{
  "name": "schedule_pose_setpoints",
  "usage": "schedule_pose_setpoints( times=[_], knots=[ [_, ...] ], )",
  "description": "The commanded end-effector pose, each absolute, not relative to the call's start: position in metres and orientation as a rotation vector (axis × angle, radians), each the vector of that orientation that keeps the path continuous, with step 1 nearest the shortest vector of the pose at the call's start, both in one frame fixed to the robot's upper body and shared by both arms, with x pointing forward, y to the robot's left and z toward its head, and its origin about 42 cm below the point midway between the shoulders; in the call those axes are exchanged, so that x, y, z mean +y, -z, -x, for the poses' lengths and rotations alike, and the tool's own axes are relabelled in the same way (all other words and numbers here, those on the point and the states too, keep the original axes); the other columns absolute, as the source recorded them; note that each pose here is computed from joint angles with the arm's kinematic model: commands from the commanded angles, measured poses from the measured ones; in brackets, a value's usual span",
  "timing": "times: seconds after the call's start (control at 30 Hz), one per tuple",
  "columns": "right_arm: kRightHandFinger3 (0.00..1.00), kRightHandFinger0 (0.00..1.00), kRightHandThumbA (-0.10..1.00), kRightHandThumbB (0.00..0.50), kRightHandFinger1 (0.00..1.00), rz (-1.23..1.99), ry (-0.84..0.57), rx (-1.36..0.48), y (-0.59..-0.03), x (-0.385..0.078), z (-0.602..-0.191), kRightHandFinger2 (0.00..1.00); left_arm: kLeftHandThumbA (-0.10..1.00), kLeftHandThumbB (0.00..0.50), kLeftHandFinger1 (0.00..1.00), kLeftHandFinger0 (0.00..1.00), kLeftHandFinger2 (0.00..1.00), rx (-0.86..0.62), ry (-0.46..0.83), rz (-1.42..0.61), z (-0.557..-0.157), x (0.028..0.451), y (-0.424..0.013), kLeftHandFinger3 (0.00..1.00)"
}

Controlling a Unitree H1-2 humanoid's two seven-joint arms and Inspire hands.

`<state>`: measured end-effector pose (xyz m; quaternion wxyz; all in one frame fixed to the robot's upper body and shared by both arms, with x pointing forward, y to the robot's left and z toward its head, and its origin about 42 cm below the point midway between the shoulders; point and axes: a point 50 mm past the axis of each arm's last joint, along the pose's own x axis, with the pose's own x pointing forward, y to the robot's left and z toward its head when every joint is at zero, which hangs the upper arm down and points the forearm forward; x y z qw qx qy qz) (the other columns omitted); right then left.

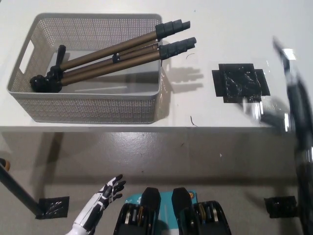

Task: The robot uses its right hand to pick the tripod on the desk and places it into a rectangular container on the left.

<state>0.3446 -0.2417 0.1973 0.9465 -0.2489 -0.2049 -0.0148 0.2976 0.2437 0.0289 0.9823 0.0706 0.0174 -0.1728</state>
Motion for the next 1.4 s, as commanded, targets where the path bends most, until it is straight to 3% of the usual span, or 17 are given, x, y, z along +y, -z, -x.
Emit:
schedule_pose_setpoints(
  times=[0.0, 0.13, 0.23, 0.4, 0.53, 0.6, 0.67, 0.73, 1.03, 1.37],
  knots=[
    [1.00, 1.00, 1.00, 0.262, 1.00, 0.173, 0.025, -0.525, -0.162, -0.238, -0.259, 1.00, 1.00, 0.500, 1.00, 1.00, 1.00, -0.073, 0.280, -0.142, -0.332, 0.253, -0.059, 1.00],
    [1.00, 1.00, 0.95, 0.282, 1.00, 0.161, 0.003, -0.374, -0.129, -0.227, -0.263, 1.00, 1.00, 0.500, 1.00, 1.00, 1.00, -0.075, 0.274, -0.137, -0.338, 0.253, -0.062, 1.00],
    [1.00, 1.00, 0.93, 0.224, 1.00, 0.133, -0.084, -0.252, -0.103, -0.214, -0.260, 1.00, 1.00, 0.500, 1.00, 1.00, 1.00, -0.084, 0.270, -0.126, -0.340, 0.252, -0.064, 1.00],
    [1.00, 1.00, 1.00, 0.283, 1.00, 0.094, -0.148, -0.165, -0.089, -0.201, -0.263, 1.00, 1.00, 0.500, 1.00, 1.00, 1.00, -0.103, 0.265, -0.128, -0.347, 0.254, -0.070, 1.00],
    [1.00, 1.00, 1.00, 0.258, 1.00, 0.001, -0.180, -0.089, -0.073, -0.201, -0.271, 1.00, 1.00, 0.500, 1.00, 1.00, 1.00, -0.101, 0.262, -0.131, -0.351, 0.252, -0.073, 1.00],
    [1.00, 1.00, 1.00, 0.219, 1.00, -0.018, -0.184, -0.082, -0.073, -0.205, -0.277, 1.00, 1.00, 0.500, 1.00, 1.00, 1.00, -0.111, 0.271, -0.123, -0.355, 0.249, -0.076, 1.00],
    [1.00, 1.00, 1.00, 0.225, 1.00, -0.023, -0.188, -0.066, -0.072, -0.207, -0.285, 1.00, 1.00, 0.500, 1.00, 1.00, 1.00, -0.117, 0.278, -0.128, -0.359, 0.249, -0.080, 1.00],
    [1.00, 1.00, 1.00, 0.198, 1.00, -0.030, -0.207, -0.067, -0.074, -0.208, -0.291, 1.00, 1.00, 0.500, 1.00, 1.00, 1.00, -0.123, 0.275, -0.134, -0.361, 0.248, -0.084, 1.00],
    [1.00, 1.00, 1.00, 0.192, 1.00, 0.002, -0.281, -0.088, -0.077, -0.203, -0.300, 1.00, 1.00, 0.500, 1.00, 1.00, 1.00, -0.130, 0.278, -0.112, -0.360, 0.246, -0.083, 1.00],
    [1.00, 1.00, 1.00, 0.178, 1.00, 0.004, -0.221, -0.143, -0.083, -0.202, -0.305, 1.00, 1.00, 0.500, 1.00, 1.00, 1.00, -0.136, 0.261, -0.091, -0.366, 0.247, -0.087, 1.00]
  ],
)
